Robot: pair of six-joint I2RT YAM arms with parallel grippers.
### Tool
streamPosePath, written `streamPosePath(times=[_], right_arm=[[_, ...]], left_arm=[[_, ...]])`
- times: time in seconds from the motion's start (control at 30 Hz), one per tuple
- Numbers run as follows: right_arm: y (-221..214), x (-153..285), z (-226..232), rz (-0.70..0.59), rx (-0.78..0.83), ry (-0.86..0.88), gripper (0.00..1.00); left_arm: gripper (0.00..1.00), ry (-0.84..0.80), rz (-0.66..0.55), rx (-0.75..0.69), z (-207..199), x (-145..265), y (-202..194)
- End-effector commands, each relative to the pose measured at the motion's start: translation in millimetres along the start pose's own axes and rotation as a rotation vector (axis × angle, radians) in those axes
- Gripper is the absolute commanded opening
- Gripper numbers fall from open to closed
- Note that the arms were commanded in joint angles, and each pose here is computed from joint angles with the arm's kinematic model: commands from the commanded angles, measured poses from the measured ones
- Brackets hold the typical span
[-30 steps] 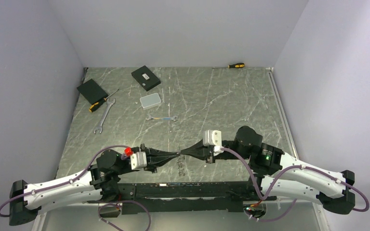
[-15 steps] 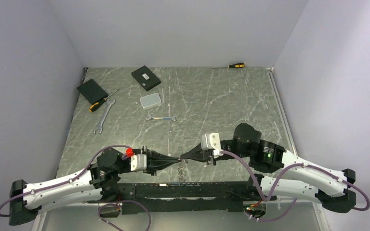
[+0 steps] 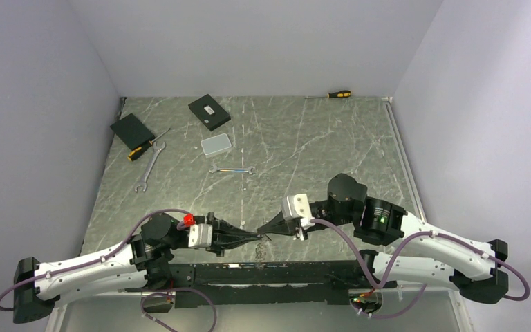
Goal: Put the keys on the keyring
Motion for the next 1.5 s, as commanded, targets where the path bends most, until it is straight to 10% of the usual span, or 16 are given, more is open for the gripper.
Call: streamPosePath(times=[0.0, 1.23, 1.47], right_arm=[[13.2, 0.8, 0.8, -0.013, 0.055, 0.038, 0.00], [-5.7, -17.6, -10.1, 0.040, -0.087, -0.023, 0.00], [7.2, -10.0, -9.8, -0.001, -0.090, -0.082, 0.15]], left_arm=[[0.00, -0.007, -0.117, -0.026, 6.5, -4.0, 29.5], [0.00, -0.012, -0.192, -0.084, 2.7, 6.5, 37.5], [0.00, 0.041, -0.210, -0.093, 3.6, 9.8, 34.1]])
Point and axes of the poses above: each gripper's point midway between its finger pads, its own x axis back along the fingers, its own z axis along the line the jaws close on, y = z × x, the point moved 10 cm from there along x, back along the fingers, and after that the axes turned 13 degrees about -x, right-handed, at the moved point
